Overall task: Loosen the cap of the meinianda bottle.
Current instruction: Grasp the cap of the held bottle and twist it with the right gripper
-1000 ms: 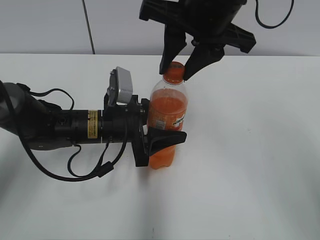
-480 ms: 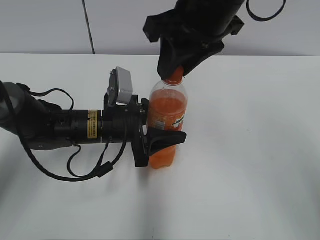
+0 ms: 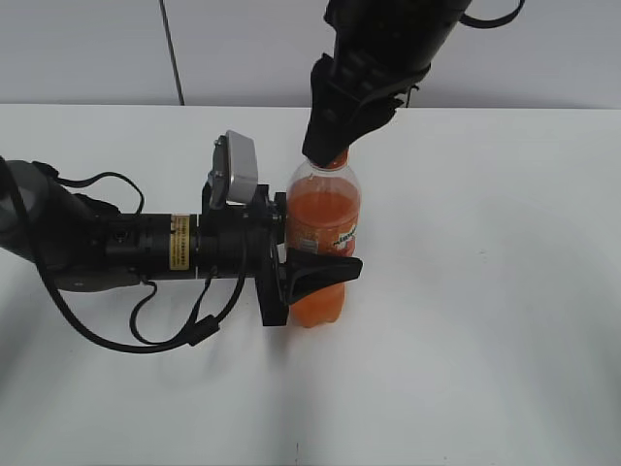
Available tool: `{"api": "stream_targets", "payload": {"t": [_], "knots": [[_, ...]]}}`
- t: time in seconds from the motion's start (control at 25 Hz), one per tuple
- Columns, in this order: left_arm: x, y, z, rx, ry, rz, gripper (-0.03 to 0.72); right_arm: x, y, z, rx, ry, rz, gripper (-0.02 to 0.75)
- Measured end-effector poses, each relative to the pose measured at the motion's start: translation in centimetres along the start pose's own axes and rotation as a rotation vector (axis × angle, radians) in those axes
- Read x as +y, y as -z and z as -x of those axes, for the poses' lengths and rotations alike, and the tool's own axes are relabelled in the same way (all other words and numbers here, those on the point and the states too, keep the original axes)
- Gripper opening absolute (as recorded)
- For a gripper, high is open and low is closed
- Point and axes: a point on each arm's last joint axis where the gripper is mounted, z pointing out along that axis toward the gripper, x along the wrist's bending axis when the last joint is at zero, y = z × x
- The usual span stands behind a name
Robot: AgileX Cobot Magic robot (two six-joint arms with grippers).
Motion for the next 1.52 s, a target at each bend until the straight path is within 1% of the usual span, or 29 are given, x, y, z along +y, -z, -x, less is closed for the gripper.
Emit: {"api": "stream_targets", "payload": {"t": [0.28,0.6,0.88,1.08,1.52], "knots": [[0.00,0.00,0.02,-0.002,-0.003,0.000,0.415,0.00,-0.03,-0.01,0.003,0.235,0.000,0.272],[0.02,0.00,0.03,-0.003,-0.003,0.002,0.415,0.03,-0.01,-0.02,0.003,0.559,0.002,0.272],[0.02,0.00,0.03,-0.003,-0.003,0.002,0.415,0.06,0.06,-0.03,0.003,0.804,0.003,0.272],[0.02,0.00,0.03,-0.003,-0.003,0.002,0.415,0.06,0.06,-0.04,0.004,0.874,0.004,0.272],[0.02,0.00,0.03,-0.003,-0.003,0.002,0.415,0.06,0.06,-0.05,0.005,0.875,0.005,0.272]]}}
